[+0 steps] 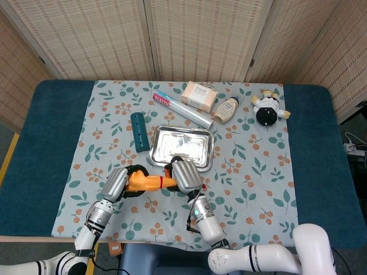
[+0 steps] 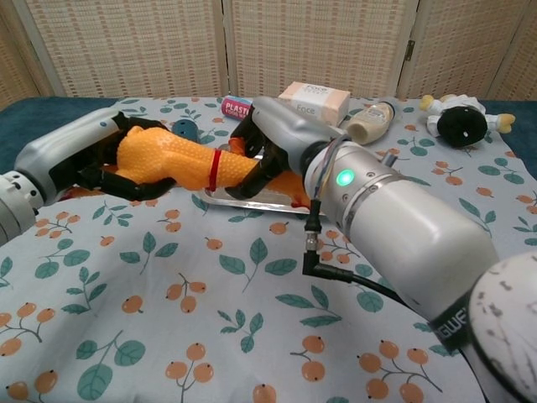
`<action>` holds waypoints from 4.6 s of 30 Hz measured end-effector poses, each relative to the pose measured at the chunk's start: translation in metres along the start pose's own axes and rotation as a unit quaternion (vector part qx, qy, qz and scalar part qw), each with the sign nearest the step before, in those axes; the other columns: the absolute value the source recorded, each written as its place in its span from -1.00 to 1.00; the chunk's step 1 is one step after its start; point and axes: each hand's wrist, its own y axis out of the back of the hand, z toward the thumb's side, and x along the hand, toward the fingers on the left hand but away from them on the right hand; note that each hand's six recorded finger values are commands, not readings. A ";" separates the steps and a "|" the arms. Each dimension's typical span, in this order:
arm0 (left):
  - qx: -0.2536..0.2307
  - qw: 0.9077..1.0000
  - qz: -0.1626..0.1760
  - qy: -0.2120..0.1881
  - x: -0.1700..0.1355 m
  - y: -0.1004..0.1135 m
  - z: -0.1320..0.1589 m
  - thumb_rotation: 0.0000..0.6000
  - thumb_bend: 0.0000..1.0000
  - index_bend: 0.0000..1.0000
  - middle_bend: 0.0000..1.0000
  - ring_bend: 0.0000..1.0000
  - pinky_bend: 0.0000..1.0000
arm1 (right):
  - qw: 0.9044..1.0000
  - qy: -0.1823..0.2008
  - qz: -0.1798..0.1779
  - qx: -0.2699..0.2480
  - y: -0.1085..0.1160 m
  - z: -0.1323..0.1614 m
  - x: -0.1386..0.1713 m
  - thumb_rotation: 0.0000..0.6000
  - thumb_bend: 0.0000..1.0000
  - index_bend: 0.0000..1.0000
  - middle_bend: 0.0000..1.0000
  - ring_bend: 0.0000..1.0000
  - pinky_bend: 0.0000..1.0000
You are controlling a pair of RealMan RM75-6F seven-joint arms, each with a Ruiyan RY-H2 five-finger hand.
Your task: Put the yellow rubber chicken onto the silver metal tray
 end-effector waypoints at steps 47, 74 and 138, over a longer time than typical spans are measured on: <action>0.128 0.989 0.069 0.034 -0.027 0.144 -0.076 1.00 -0.45 -1.00 -1.00 -1.00 -1.00 | 0.995 -0.069 -0.060 0.044 0.066 -0.080 -0.009 1.00 -0.37 0.89 0.25 0.58 1.00; 0.152 0.986 0.063 0.025 -0.044 0.146 -0.085 1.00 -0.41 -1.00 -1.00 -1.00 -1.00 | 0.985 -0.141 -0.083 0.060 0.008 -0.136 -0.096 1.00 -0.39 0.28 -0.03 -0.05 0.41; 0.254 0.944 0.107 0.180 -0.223 0.186 -0.106 1.00 -0.30 -1.00 -1.00 -1.00 -1.00 | 0.957 -0.133 -0.114 0.233 0.153 -0.239 0.270 1.00 -0.68 -1.00 -1.00 -1.00 -1.00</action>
